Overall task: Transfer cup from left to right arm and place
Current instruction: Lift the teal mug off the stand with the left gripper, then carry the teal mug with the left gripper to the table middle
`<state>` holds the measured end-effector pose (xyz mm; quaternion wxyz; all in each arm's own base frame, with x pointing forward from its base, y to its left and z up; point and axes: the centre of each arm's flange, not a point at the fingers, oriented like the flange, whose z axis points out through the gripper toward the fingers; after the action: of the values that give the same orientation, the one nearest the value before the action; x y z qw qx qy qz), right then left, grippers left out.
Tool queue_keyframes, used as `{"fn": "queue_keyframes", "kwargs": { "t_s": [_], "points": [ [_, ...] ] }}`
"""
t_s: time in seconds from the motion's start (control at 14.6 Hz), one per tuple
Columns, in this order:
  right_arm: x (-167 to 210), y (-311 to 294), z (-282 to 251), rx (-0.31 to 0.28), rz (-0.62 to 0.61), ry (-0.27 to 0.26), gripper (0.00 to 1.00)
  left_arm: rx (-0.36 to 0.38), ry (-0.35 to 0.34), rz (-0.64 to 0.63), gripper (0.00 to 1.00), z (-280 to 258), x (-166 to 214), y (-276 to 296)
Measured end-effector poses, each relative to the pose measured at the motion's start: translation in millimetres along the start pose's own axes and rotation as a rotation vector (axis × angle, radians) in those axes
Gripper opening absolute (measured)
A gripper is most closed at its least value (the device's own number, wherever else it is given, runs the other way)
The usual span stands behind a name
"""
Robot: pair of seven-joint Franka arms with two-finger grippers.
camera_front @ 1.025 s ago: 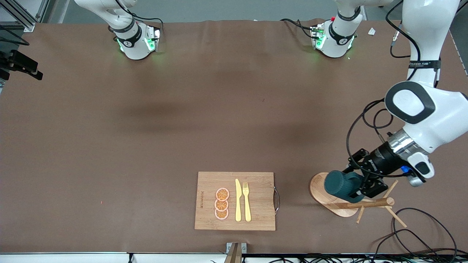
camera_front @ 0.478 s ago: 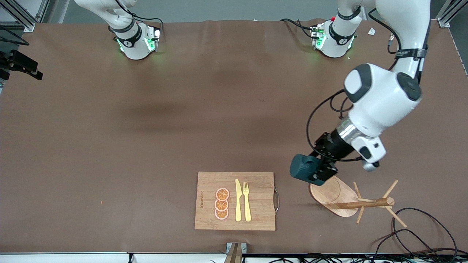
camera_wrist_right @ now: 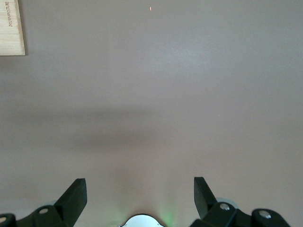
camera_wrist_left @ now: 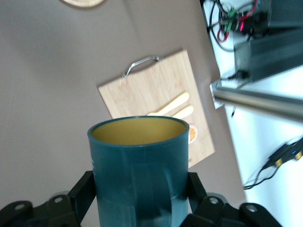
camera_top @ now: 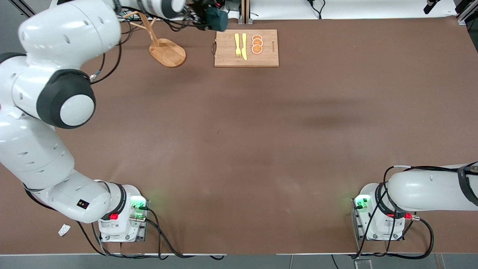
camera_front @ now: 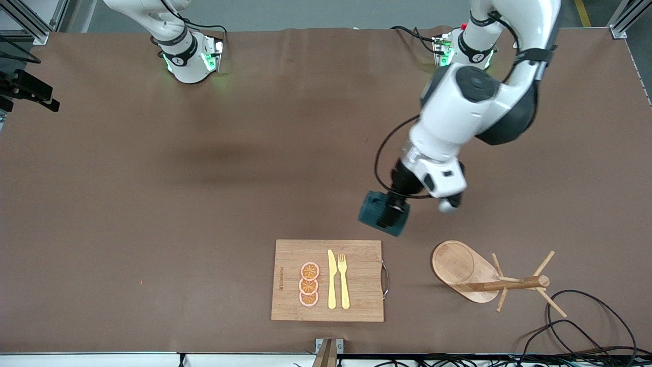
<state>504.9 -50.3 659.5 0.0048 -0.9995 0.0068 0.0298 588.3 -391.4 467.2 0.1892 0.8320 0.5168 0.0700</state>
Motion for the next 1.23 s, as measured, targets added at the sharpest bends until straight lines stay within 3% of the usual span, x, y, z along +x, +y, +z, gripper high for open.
{"fn": "queue_keyframes", "kwargs": {
  "t_s": [0.27,0.75,0.96,1.23],
  "points": [
    [0,0,0,0.0,0.0,0.0,1.0,0.025,0.121,0.207,0.83,50,-106,-29],
    [0,2,0,0.0,0.003,0.0,1.0,0.066,0.33,0.571,0.83,106,-240,-110],
    [0,2,0,0.0,0.003,0.0,1.0,0.013,0.431,0.699,0.83,131,-286,-149],
    [0,2,0,0.0,0.003,0.0,1.0,-0.075,0.595,0.944,0.83,176,-315,-192]
  ]
}}
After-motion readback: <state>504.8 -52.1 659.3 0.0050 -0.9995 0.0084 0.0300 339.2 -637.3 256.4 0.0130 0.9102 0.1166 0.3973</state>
